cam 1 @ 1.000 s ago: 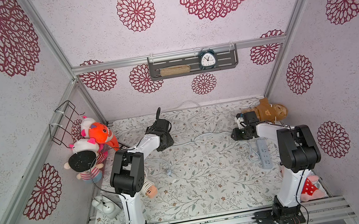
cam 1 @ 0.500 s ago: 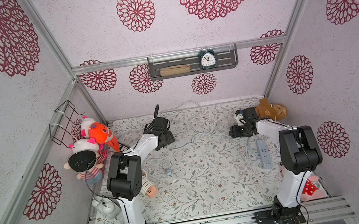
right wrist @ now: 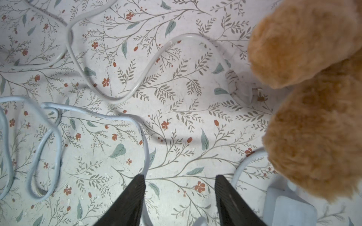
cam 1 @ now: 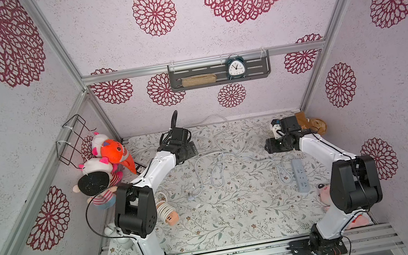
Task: Unwrap the cord wrapped around the power strip
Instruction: Unwrap the power cord at the center of the board.
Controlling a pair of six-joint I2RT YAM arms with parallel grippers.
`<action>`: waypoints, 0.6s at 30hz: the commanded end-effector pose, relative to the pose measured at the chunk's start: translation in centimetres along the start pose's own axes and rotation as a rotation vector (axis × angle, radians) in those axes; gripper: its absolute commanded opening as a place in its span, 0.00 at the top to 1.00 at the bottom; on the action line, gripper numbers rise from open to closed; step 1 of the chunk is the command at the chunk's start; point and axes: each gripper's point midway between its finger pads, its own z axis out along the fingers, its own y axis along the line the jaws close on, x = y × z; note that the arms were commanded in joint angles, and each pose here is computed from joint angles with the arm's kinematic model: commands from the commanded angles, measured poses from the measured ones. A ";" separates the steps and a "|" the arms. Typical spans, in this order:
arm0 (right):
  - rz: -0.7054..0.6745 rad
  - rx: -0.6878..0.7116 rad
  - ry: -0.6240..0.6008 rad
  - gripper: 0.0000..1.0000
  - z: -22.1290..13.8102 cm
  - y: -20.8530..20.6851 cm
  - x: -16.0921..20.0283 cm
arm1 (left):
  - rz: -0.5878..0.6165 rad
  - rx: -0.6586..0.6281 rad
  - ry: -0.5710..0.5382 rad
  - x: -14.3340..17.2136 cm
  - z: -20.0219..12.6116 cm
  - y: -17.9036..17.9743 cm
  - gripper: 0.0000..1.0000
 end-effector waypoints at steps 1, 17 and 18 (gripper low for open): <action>-0.036 -0.033 -0.032 0.40 -1.6 1.6 -0.5 | 0.027 -0.026 -0.040 -1.3 -2.2 0.4 0.08; -0.056 -0.054 -0.045 0.41 -1.9 3.2 -1.0 | 0.075 -0.241 0.065 2.7 -7.1 6.9 0.11; -0.056 -0.055 -0.064 0.41 -2.4 3.3 -1.3 | 0.067 -0.280 0.080 3.4 -8.1 7.9 0.11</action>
